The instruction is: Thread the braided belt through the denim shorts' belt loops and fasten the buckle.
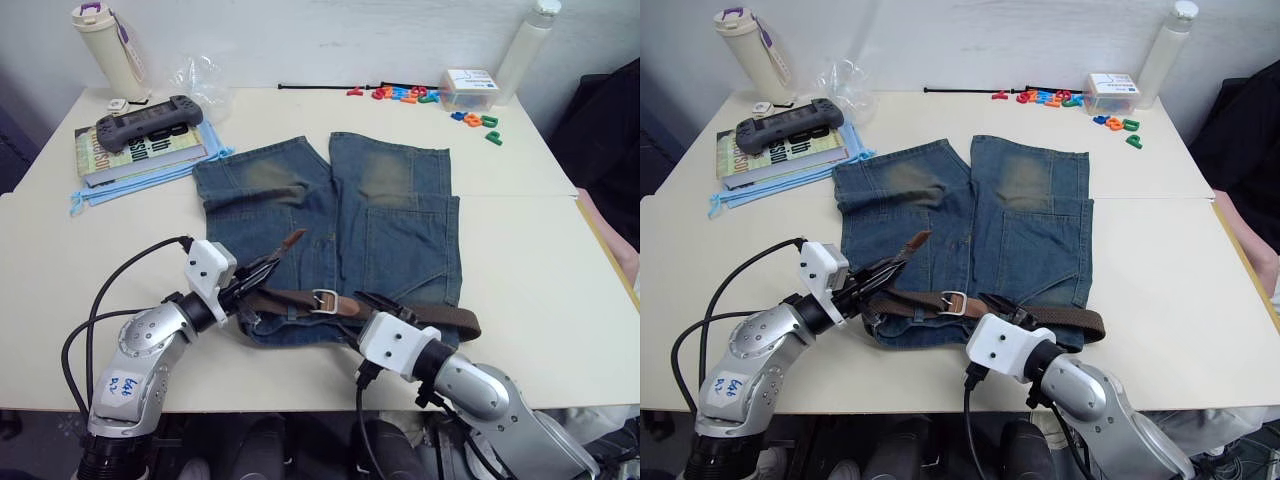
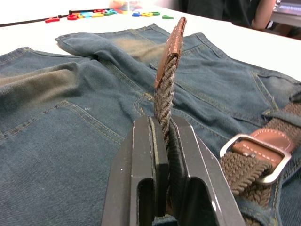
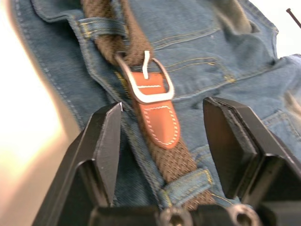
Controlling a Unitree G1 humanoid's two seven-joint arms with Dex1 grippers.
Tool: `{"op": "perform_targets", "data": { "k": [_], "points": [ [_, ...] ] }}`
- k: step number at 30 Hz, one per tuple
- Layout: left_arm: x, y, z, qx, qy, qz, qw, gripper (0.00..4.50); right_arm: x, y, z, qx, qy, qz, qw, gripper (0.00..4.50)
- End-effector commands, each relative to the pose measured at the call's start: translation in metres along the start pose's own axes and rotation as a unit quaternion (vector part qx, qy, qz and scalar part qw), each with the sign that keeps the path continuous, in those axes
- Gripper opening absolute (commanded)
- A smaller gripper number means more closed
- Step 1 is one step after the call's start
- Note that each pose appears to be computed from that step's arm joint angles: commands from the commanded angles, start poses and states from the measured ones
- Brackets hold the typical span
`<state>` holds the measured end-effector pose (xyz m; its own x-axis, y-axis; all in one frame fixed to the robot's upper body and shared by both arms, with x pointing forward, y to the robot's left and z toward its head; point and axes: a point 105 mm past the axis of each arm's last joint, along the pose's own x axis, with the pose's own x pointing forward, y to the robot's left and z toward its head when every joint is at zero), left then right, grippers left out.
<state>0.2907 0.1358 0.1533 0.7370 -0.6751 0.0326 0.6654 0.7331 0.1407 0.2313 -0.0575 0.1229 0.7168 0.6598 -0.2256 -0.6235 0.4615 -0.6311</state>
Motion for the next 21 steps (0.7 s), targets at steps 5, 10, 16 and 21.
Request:
{"op": "perform_targets", "data": {
  "k": [5,10,16,21],
  "points": [
    [0.0,0.0,0.01,0.004,-0.018,0.004,1.0,0.0,0.005,-0.007,-0.005,-0.043,0.013,-0.033,0.998,3.01],
    [0.0,0.0,0.009,0.005,-0.016,0.007,1.0,0.0,0.009,-0.013,-0.008,-0.053,0.02,-0.054,0.997,3.01],
    [0.002,-0.002,0.003,0.015,-0.001,0.002,1.0,0.0,0.012,-0.017,0.004,-0.064,-0.008,-0.067,0.996,3.01],
    [0.003,-0.004,0.0,0.016,0.002,0.001,1.0,0.0,0.012,-0.016,-0.003,-0.061,0.006,-0.064,0.996,2.31]
  ]
}}
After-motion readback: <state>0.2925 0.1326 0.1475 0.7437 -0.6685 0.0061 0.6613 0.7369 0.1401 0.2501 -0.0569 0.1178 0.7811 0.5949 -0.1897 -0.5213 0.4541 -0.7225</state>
